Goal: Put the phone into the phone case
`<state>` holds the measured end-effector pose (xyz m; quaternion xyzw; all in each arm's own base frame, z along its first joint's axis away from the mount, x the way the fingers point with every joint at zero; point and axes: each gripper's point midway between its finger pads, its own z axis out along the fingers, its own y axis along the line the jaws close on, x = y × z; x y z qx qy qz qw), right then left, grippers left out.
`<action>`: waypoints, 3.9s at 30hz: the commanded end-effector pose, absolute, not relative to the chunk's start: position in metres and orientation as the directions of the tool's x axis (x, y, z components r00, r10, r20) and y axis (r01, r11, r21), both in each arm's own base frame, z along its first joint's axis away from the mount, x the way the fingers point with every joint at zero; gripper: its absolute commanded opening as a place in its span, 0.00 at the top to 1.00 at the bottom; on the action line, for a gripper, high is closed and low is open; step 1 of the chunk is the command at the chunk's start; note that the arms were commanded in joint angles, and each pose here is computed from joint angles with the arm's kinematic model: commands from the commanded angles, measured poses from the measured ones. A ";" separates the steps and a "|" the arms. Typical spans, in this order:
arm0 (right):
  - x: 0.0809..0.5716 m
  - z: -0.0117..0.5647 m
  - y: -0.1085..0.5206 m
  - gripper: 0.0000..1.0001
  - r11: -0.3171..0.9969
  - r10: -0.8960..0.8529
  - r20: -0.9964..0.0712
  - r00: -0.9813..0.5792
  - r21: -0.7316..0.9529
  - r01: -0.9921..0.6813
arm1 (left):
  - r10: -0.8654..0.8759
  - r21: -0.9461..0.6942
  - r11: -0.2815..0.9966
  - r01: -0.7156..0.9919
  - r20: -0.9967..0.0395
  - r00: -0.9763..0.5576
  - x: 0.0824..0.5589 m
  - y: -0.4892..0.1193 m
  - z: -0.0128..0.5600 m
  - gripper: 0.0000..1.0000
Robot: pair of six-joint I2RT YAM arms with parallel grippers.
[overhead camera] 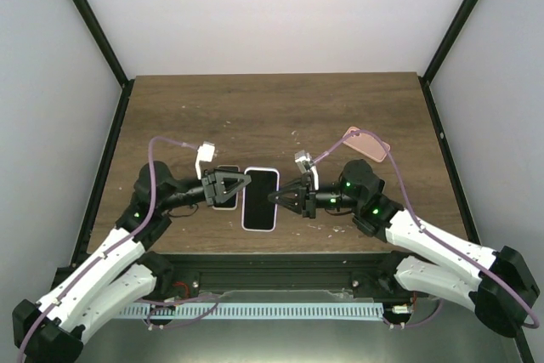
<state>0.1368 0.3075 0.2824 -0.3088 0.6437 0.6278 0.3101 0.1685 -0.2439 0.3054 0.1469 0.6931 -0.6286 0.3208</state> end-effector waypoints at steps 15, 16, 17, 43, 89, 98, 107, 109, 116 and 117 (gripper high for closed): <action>0.163 0.299 0.309 0.99 0.111 0.095 -0.812 -0.576 0.583 -0.805 | -0.150 -0.777 0.255 0.575 -0.620 -0.771 0.176 -0.245 0.296 0.60; 0.163 0.301 0.307 0.99 0.114 0.109 -0.812 -0.573 0.583 -0.804 | -0.159 -0.777 0.248 0.579 -0.622 -0.767 0.175 -0.244 0.300 0.53; 0.164 0.304 0.305 0.99 0.118 0.127 -0.813 -0.568 0.581 -0.805 | -0.168 -0.778 0.244 0.579 -0.622 -0.765 0.173 -0.242 0.302 0.46; 0.164 0.357 0.292 0.99 0.100 0.255 -0.821 -0.510 0.548 -0.831 | -0.103 -0.815 0.127 0.565 -0.577 -0.810 0.159 -0.252 0.286 1.00; 0.234 0.251 0.304 0.99 0.328 0.079 -0.741 -0.667 0.651 -0.684 | -0.160 -0.600 0.652 0.463 -0.706 -0.690 0.212 -0.200 0.247 0.00; 0.259 0.168 0.335 0.99 0.367 -0.040 -0.555 -0.831 0.765 -0.529 | -0.121 -0.491 0.729 0.477 -0.778 -0.616 0.200 -0.174 0.253 0.00; 0.281 0.095 0.354 0.98 0.446 -0.105 -0.369 -0.923 0.812 -0.376 | -0.120 -0.481 0.720 0.500 -0.796 -0.593 0.193 -0.171 0.256 0.00; 0.284 0.081 0.356 0.98 0.470 -0.115 -0.330 -0.937 0.813 -0.344 | -0.120 -0.482 0.718 0.502 -0.796 -0.593 0.193 -0.171 0.256 0.00; 0.296 0.057 0.353 0.90 0.548 -0.092 -0.286 -0.954 0.785 -0.288 | -0.115 -0.483 0.713 0.508 -0.795 -0.595 0.190 -0.171 0.255 0.00; 0.298 0.056 0.351 0.88 0.561 -0.083 -0.287 -0.954 0.778 -0.283 | -0.117 -0.482 0.714 0.508 -0.798 -0.592 0.190 -0.170 0.256 0.00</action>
